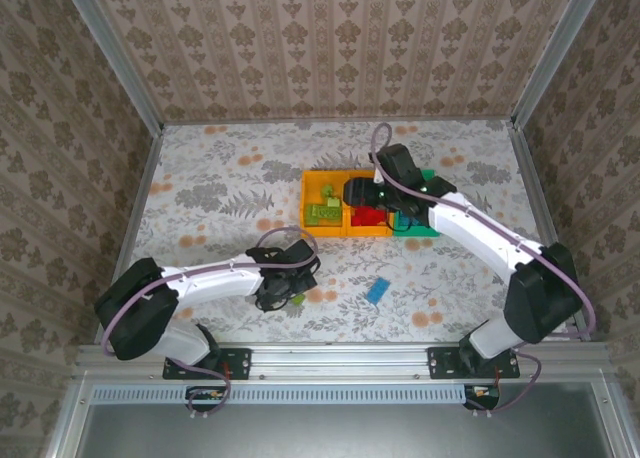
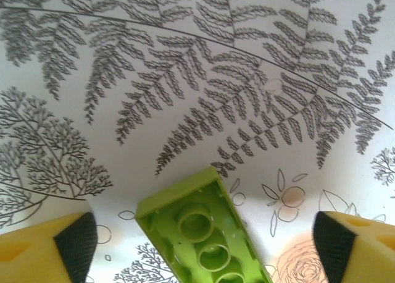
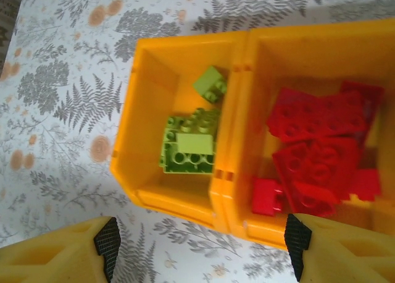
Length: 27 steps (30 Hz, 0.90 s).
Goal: Sort the legos into containers by color
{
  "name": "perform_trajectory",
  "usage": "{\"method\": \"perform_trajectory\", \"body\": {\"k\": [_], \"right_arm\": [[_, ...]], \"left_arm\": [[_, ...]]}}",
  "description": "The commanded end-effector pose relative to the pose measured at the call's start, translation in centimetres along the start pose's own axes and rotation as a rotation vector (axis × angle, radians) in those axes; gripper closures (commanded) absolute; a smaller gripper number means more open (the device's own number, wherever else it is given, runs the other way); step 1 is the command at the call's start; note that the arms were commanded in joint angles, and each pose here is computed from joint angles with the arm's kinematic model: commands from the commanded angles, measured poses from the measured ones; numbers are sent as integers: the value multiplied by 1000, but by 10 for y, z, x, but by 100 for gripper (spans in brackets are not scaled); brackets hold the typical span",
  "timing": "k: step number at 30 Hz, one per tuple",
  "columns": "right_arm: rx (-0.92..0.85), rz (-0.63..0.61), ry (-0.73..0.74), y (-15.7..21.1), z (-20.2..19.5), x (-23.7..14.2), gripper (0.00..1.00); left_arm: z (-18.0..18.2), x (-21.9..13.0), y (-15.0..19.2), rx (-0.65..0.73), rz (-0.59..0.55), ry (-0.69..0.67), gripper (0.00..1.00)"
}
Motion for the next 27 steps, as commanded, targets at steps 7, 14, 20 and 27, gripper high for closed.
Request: {"method": "perform_trajectory", "body": {"k": [7,14,20,27], "right_arm": [[-39,-94,108,25,-29,-47,24],[-35,-45,153,52,-42,-46,24],[-35,-37,176,65,-48,-53,23],[-24,-23,195,80,-53,-60,24]], "left_arm": [[-12,9,3,-127,20,0,27],[-30,25,8,-83,58,-34,42],[-38,26,4,-72,32,-28,57],[-45,20,-11,-56,-12,17,65]]}}
Point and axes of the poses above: each hand's point on the last joint's axis, 136 mm out from that joint toward the fingers, its own x axis out along the fingers, its own z axis along the line the jaws close on, y = z × x, the point moved 10 cm from there along -x, back along the fingers, and after that the axes turned 10 degrees about -x, right-handed, at the moved point
